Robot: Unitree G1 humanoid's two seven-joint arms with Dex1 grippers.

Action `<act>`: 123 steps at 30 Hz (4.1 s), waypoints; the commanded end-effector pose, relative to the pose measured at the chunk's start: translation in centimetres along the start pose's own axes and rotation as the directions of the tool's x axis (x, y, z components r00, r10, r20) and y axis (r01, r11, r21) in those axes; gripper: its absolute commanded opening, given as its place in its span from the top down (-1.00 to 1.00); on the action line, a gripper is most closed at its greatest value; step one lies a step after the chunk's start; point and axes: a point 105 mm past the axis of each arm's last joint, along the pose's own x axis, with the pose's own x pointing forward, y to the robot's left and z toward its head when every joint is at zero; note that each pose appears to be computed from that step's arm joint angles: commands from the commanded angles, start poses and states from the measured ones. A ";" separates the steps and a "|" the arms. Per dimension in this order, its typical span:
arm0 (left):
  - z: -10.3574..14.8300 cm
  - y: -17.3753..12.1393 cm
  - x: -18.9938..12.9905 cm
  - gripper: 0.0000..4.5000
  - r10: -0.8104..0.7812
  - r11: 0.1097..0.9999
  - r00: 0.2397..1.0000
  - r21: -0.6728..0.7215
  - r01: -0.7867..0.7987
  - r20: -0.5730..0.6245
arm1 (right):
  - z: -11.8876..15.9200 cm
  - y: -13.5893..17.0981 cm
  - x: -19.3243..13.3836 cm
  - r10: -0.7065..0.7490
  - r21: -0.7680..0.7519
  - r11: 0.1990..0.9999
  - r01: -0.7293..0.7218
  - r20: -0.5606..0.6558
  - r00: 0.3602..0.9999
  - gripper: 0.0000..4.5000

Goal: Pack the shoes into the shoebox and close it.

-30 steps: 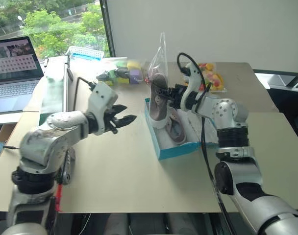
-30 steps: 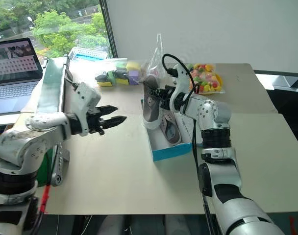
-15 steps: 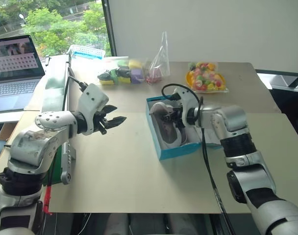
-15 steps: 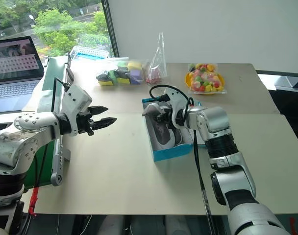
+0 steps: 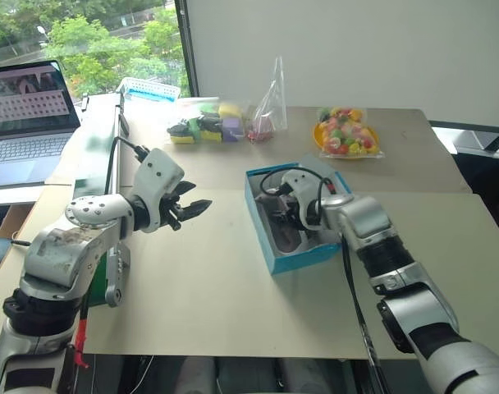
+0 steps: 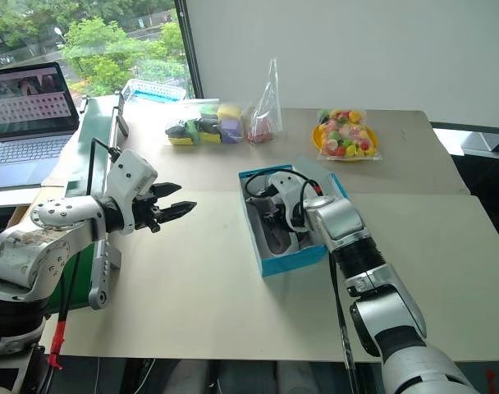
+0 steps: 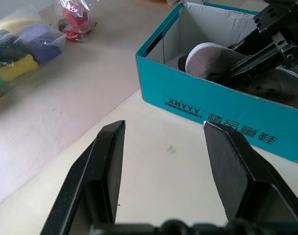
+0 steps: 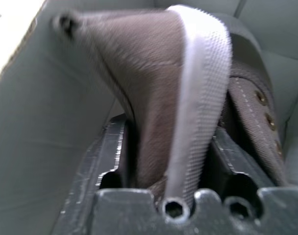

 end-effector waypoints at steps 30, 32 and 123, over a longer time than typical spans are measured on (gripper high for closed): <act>1.8 -2.5 1.1 -0.21 -0.267 0.949 0.963 0.168 0.267 -0.019 | 3.6 -3.8 -14.1 -0.034 -0.076 0.996 0.043 0.122 0.992 0.25; 1.9 -3.0 1.6 -0.21 -0.320 0.929 0.947 0.187 0.319 -0.026 | 0.7 -2.1 -15.3 0.047 -0.056 0.997 -0.044 0.056 0.997 0.53; 3.9 -0.3 1.1 -0.21 -0.237 0.943 0.971 0.237 0.235 -0.018 | 0.1 3.2 -2.0 0.372 0.175 0.872 -0.456 0.368 0.852 0.96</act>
